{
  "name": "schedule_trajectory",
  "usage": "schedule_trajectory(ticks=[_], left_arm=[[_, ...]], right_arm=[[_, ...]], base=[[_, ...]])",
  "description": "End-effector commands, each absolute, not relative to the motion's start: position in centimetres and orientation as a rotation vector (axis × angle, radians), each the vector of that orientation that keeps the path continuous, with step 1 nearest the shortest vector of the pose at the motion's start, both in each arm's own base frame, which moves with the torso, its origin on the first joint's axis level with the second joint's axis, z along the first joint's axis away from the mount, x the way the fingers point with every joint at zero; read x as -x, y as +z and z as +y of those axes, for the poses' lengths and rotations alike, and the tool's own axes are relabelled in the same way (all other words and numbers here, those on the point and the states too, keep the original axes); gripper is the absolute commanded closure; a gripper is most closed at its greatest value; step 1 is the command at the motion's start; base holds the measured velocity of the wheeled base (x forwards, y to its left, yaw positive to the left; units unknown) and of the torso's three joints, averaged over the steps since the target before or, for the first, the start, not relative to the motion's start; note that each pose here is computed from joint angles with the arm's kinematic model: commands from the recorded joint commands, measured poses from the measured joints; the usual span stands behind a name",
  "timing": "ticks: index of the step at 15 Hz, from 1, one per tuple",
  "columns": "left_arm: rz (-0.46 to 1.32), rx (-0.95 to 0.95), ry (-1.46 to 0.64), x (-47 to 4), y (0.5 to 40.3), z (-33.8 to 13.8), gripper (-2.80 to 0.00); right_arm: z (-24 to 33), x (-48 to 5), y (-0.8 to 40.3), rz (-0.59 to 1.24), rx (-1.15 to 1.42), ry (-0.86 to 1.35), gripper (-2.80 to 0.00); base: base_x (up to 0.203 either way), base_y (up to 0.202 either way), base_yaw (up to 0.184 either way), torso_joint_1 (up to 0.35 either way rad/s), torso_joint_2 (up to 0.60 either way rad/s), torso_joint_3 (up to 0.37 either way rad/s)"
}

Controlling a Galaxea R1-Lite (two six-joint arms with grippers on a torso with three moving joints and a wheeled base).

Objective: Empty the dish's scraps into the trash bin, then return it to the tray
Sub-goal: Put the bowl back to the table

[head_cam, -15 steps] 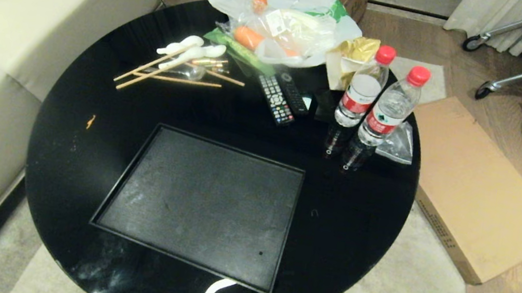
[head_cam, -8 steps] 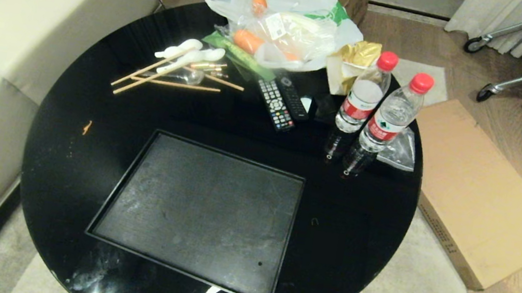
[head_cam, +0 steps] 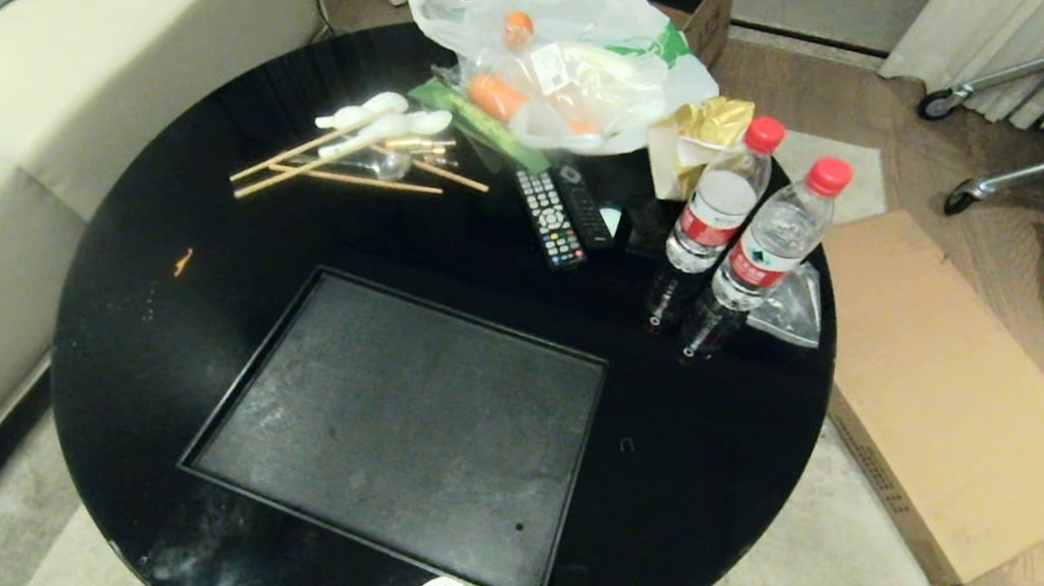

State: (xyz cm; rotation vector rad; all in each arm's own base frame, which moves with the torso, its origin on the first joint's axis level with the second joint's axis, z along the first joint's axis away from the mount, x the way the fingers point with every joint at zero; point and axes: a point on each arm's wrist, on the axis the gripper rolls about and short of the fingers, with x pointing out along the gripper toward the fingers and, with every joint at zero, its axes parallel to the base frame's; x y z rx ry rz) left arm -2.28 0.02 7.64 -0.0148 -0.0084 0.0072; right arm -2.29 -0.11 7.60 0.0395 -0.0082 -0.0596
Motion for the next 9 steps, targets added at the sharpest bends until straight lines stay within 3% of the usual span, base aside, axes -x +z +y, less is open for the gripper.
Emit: schedule_trajectory(ticks=[1,9], left_arm=[[-0.009,0.015,0.007,2.28,7.64,0.02,0.0],[-0.009,0.013,0.008,2.28,7.64,0.02,0.0]], right_arm=[[-0.11,2.28,7.61,-0.007,-0.04,-0.06,0.0],[-0.11,2.28,7.6,-0.005,-0.031,-0.058,0.0]], base=[[0.0,0.0,0.0,0.002,0.01,0.187],[0.0,0.0,0.0,0.003,0.0,0.2]])
